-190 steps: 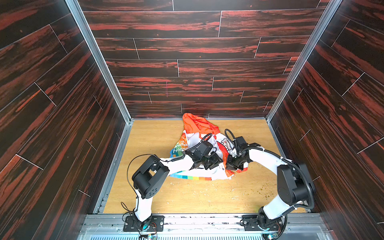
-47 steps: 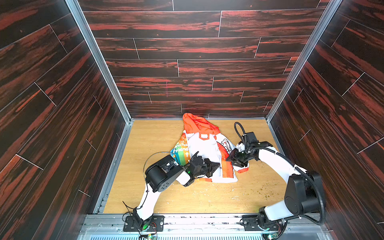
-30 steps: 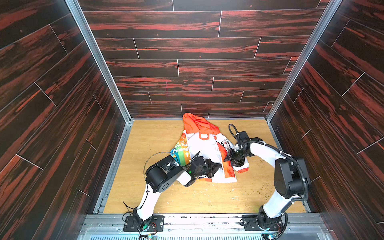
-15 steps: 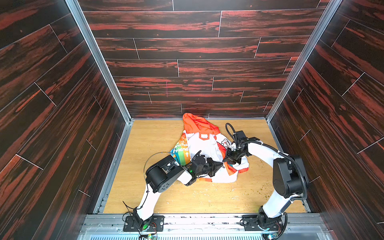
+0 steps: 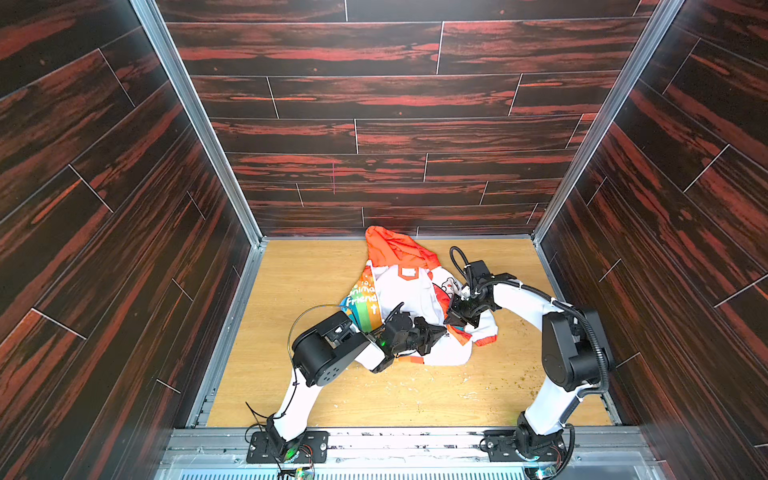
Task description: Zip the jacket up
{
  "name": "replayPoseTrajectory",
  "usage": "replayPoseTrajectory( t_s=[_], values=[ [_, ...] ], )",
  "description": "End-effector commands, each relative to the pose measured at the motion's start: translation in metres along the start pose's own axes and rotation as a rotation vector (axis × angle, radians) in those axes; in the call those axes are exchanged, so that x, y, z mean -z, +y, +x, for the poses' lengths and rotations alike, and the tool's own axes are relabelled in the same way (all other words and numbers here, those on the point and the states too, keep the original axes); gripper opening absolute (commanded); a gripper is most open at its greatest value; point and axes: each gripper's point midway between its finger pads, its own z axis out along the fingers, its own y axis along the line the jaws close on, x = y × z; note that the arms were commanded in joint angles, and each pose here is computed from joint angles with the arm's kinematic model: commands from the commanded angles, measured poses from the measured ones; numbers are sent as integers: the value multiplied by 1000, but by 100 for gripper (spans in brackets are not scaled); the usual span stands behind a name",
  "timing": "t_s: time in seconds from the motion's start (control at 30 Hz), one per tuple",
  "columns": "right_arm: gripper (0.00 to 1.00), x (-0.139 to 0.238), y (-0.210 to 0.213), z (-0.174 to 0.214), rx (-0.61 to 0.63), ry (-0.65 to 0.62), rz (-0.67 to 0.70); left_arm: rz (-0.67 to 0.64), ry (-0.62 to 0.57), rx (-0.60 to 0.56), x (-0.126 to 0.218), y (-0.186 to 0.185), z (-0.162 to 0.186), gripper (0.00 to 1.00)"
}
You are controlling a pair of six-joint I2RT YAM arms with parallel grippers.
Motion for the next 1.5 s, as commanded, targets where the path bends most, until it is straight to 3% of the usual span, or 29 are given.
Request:
replayPoseTrajectory(
  t_s=[0.0,0.3,0.53,0.9,1.47],
  values=[
    [0,-2,11,-15,-41,-28,-13,12,41,-1,3,-5,19,0],
    [0,2,12,-24,-87,-67,1,14,65,-21,5,-5,37,0],
    [0,2,6,-20,-86,-81,3,56,16,-16,22,-8,34,0],
    [0,-7,-15,-2,-66,-75,8,98,9,-56,22,-39,33,0],
    [0,-3,-29,-21,-38,-156,-6,-88,12,-165,36,-40,43,0]
  ],
)
